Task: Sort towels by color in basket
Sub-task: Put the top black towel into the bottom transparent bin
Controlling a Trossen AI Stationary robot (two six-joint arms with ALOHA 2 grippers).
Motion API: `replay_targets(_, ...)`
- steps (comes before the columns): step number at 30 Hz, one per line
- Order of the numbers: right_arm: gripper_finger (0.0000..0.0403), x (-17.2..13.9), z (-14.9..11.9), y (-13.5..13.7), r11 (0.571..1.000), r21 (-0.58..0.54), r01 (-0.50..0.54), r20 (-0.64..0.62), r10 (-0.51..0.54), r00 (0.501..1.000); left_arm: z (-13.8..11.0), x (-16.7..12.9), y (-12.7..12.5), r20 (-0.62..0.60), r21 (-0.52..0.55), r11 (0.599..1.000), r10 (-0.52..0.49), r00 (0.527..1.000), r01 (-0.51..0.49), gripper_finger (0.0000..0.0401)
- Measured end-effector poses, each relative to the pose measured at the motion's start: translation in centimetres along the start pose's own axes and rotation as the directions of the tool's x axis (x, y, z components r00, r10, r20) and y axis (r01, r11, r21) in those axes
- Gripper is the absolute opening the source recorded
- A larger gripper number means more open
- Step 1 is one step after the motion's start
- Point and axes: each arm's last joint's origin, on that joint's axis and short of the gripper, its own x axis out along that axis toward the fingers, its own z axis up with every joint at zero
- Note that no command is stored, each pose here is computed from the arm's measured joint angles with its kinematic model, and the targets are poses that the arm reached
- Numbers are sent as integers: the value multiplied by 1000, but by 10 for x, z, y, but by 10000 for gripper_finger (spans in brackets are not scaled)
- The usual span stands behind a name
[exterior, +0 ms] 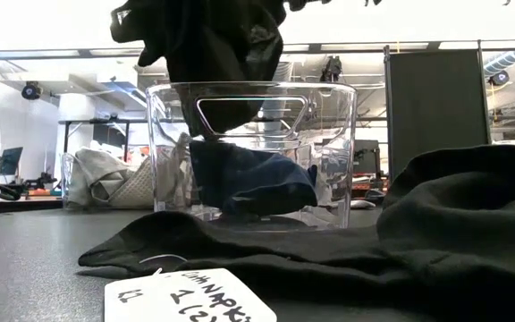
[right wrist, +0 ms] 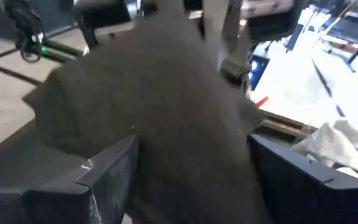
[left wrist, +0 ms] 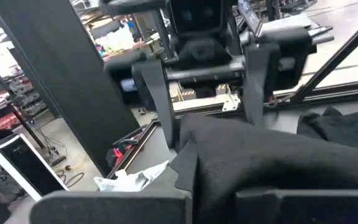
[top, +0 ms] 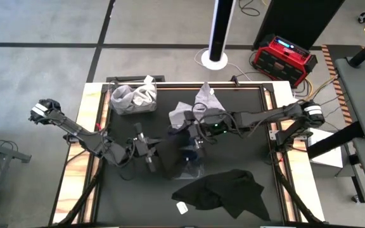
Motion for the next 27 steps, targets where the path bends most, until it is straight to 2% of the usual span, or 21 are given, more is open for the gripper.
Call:
replay_targets(7,280,17,-5,-3,1000,-11,-6,-22,6,1000,1,0,0,7,-4,1000,-17,1000,17,0)
replay_targets(20,237,17,-1,-4,1000,-29,-7,-17,6,1000,1,0,0,7,-4,1000,-16,1000,16,0)
replay_targets(27,226,17,-1,-4,1000,-28,-7,-18,6,1000,1,0,0,7,-4,1000,-16,1000,16,0)
